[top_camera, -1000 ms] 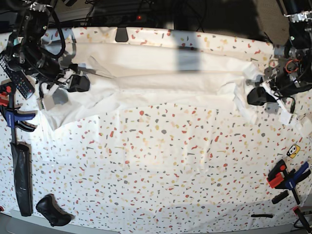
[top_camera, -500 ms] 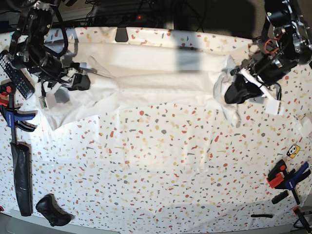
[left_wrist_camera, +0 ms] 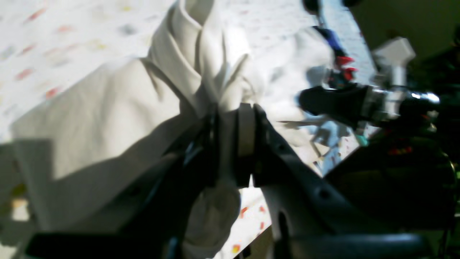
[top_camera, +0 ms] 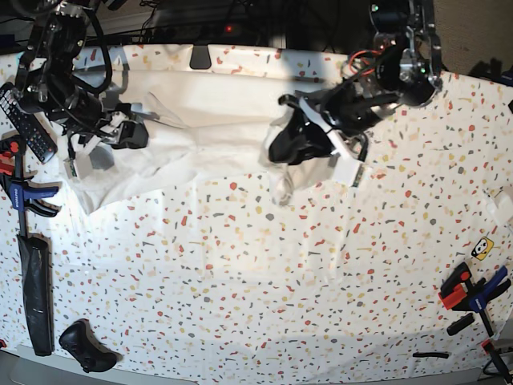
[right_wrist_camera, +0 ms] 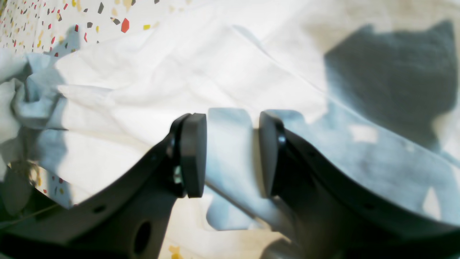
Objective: Fold the T-shirt properly
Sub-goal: 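Carry the strip end with the left gripper toward the right gripper, then grasp the other strip end with the right gripper and lift it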
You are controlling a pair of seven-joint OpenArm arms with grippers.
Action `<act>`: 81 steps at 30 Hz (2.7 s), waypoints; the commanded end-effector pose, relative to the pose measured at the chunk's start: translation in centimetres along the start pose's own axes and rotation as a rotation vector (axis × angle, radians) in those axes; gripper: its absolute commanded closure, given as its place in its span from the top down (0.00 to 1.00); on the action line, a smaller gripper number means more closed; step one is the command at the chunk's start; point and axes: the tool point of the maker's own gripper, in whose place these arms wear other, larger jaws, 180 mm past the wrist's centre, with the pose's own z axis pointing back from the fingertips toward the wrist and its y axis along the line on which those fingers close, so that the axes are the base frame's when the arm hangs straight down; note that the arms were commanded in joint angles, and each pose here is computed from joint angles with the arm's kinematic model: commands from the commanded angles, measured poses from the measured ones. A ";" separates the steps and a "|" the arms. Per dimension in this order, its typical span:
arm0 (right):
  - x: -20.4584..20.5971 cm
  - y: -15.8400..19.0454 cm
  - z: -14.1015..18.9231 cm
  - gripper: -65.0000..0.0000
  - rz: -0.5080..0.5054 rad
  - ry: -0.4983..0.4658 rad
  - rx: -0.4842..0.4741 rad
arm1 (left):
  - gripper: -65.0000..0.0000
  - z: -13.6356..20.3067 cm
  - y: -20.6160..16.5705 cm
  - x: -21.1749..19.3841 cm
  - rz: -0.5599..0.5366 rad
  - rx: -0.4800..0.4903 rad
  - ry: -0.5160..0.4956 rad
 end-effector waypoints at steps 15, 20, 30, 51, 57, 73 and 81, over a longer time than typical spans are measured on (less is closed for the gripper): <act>1.5 0.1 0.5 0.37 0.023 -0.045 0.006 | 0.00 -2.9 -4.9 -0.1 -0.123 -0.059 0.002; 1.5 0.1 0.5 0.37 0.022 -0.047 0.009 | 0.00 -3.6 -6.5 -0.1 -0.195 -0.077 -0.015; 1.3 0.1 0.5 0.38 0.022 -0.035 0.009 | 0.00 -4.0 -6.3 0.6 -0.208 -0.034 -0.048; 1.4 0.1 0.5 0.37 0.022 -0.042 0.009 | 0.00 -2.9 -5.2 0.2 -0.284 0.090 0.077; 1.5 0.0 0.5 0.37 0.023 -0.042 0.007 | 0.00 -0.5 0.9 -1.3 -0.362 0.387 0.159; 4.4 -4.0 7.6 0.38 -0.143 -0.244 0.010 | 0.00 -2.1 5.6 -8.7 -0.315 0.414 0.274; 1.8 -7.0 11.0 0.51 -0.139 -0.171 -0.099 | 0.00 -2.1 5.6 -8.8 -0.314 0.415 0.278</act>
